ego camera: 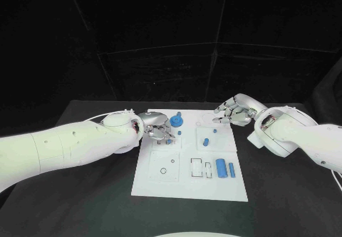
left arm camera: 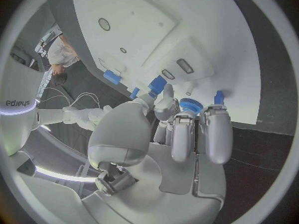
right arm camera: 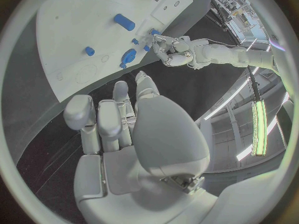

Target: Assemble the parts on the task board

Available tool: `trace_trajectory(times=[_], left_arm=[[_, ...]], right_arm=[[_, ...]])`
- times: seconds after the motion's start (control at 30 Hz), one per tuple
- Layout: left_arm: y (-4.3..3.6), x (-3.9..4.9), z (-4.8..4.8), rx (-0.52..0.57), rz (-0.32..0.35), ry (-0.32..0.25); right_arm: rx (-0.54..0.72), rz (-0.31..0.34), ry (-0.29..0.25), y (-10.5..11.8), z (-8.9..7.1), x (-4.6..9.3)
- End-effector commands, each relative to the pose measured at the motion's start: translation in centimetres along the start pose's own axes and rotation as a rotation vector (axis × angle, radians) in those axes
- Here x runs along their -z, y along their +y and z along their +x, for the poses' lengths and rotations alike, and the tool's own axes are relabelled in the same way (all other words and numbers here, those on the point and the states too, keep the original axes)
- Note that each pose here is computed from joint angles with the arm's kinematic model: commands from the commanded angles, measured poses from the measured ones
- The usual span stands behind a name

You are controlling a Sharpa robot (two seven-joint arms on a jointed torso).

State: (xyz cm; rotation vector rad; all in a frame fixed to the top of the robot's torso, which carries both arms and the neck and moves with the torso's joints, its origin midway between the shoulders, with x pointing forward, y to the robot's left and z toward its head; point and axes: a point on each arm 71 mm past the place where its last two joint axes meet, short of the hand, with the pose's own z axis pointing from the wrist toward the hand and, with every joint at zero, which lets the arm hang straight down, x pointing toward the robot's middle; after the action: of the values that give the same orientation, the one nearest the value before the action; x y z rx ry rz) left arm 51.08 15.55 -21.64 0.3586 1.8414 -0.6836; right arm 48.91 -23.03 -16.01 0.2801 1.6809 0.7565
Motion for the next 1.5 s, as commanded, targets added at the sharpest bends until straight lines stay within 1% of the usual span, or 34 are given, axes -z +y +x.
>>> trace_trajectory(times=[0.03,0.27,0.63,1.0,1.5], left_arm=[[-0.11,-0.09,0.00,-0.024,0.029,0.009],[0.13,-0.15,0.01,-0.029,0.022,0.010],[0.27,-0.18,0.06,-0.030,0.018,0.019],[0.26,-0.26,0.10,-0.030,0.019,0.028],[0.29,-0.60,0.12,-0.036,0.022,0.027]], right_arm=[[-0.001,-0.012,0.004,0.18,-0.01,-0.05],[-0.001,-0.013,0.005,0.22,0.03,-0.08],[-0.001,-0.015,0.006,0.25,0.07,-0.13],[-0.001,-0.016,0.008,0.28,0.10,-0.13],[-0.001,-0.018,0.009,0.33,0.13,-0.14]])
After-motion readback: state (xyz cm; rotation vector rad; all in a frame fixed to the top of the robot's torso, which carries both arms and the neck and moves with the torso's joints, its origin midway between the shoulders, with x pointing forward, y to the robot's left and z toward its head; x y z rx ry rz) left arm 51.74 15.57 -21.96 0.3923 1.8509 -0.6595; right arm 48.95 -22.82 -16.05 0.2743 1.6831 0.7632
